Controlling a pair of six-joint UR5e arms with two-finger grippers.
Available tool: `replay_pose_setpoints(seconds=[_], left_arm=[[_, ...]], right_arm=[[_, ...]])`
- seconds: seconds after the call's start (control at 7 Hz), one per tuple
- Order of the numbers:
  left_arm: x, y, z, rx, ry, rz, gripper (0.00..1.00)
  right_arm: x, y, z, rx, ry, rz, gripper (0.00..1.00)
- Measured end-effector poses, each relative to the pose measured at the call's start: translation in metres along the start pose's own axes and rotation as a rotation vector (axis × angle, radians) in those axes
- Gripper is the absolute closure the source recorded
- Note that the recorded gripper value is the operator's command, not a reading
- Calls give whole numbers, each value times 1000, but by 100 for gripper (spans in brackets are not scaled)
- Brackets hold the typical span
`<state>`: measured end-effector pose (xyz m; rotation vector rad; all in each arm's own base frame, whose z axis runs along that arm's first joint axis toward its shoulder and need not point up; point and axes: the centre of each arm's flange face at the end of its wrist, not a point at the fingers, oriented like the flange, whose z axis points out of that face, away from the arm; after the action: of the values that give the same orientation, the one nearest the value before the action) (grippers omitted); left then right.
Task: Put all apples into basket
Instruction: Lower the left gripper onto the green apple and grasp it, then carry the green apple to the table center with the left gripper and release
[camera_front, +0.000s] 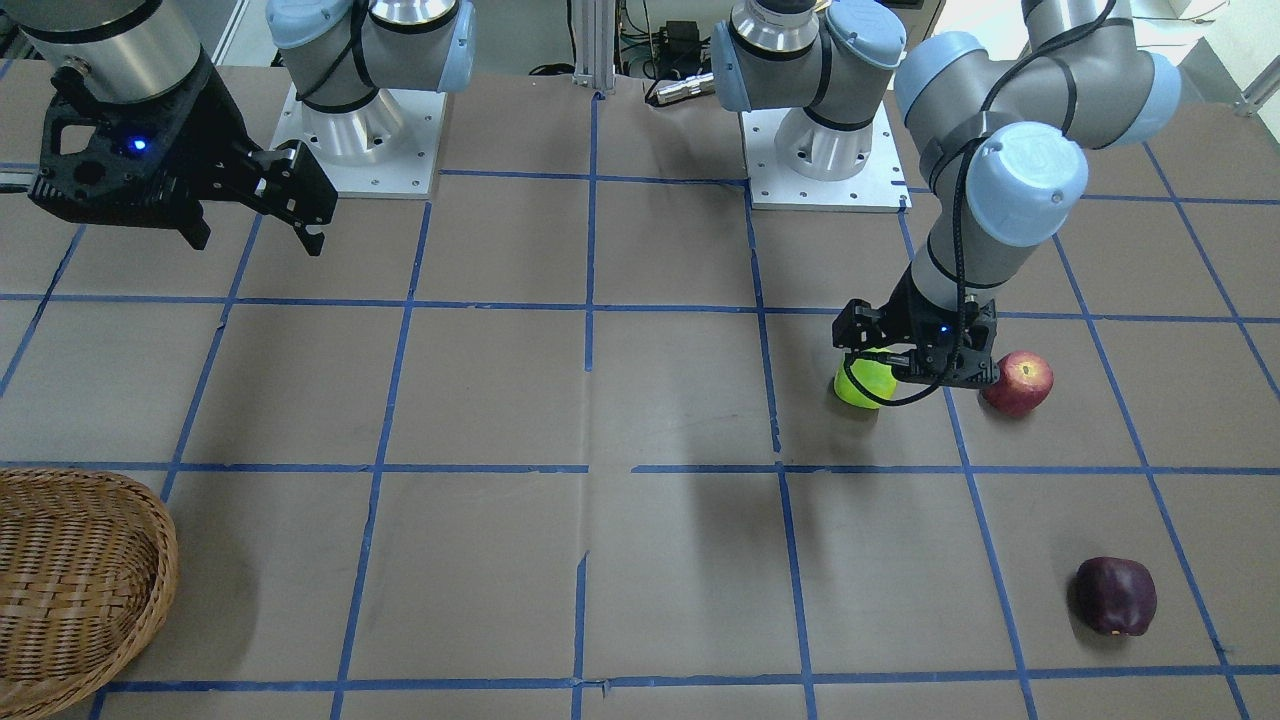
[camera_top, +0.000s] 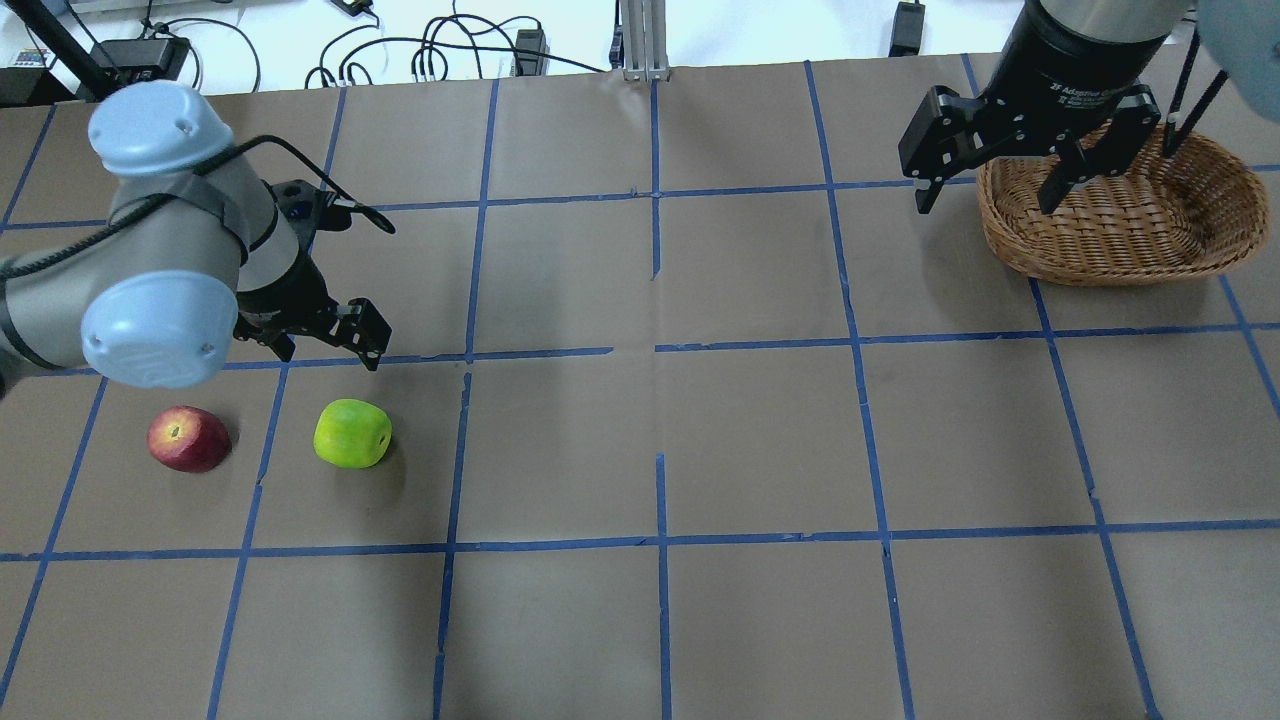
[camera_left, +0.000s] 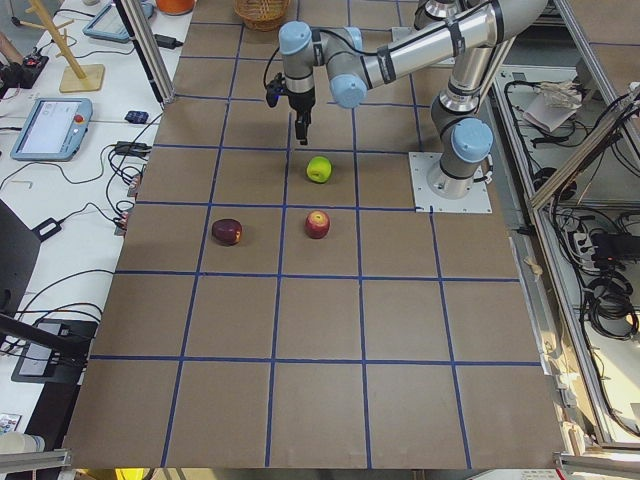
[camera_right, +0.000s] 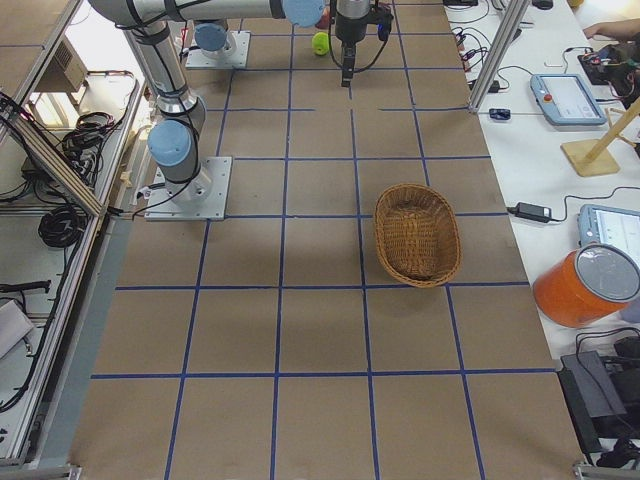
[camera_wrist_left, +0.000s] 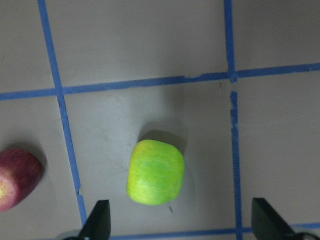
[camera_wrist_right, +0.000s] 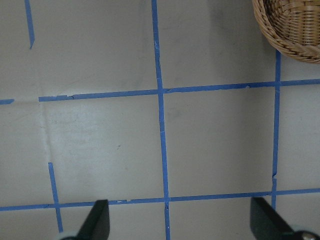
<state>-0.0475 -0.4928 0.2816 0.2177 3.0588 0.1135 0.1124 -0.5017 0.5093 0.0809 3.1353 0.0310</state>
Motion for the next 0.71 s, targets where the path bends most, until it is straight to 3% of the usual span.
replay_pose_setpoints(seconds=[0.29,0.43,0.57,0.71], left_arm=[[5,15,68,-57,-16,35,2],[7,17,84,-80,-16,42,35],[7,17,96,-97,-14,49,75],[7,15,102,-106,-13,57,99]], right_arm=[[0,0,-1,4,1,0,0],[0,1,-2,5,0,0,0],[0,1,-2,6,-1,1,0],[0,1,-2,8,-2,0,0]])
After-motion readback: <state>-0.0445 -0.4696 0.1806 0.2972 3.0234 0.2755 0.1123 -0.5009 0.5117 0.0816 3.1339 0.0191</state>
